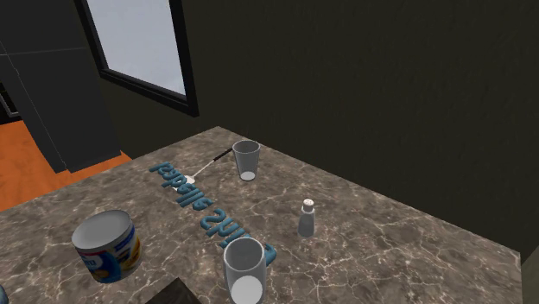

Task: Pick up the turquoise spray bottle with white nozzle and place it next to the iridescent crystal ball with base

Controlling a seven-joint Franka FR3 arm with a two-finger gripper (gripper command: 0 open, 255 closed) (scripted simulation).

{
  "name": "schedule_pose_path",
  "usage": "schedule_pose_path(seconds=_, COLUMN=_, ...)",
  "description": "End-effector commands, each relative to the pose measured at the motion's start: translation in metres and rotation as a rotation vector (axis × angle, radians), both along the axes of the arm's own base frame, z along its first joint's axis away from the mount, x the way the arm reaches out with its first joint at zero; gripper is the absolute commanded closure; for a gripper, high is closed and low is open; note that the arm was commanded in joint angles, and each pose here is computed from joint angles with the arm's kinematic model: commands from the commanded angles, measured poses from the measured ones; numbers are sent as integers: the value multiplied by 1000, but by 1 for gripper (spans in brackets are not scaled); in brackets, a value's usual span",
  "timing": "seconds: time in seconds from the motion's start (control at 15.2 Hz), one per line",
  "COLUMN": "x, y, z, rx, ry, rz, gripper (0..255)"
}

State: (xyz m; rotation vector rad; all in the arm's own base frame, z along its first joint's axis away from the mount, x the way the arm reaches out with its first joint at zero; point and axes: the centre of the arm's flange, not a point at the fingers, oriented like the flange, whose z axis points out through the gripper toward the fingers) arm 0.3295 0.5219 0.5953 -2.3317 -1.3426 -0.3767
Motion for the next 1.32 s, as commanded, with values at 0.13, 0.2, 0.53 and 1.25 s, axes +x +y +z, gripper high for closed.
schedule_pose_path(seconds=0.13, x=0, y=-1, z=-22, rx=1, ry=0, rz=0, gripper=255)
schedule_pose_path(seconds=0.2, x=0, y=-1, z=-27, rx=1, ry=0, rz=0, gripper=255)
schedule_pose_path(seconds=0.53, x=0, y=-1, z=-53, rx=1, ry=0, rz=0, gripper=255)
schedule_pose_path(seconds=1.25, x=0, y=-1, z=-111, rx=1, ry=0, rz=0, gripper=255)
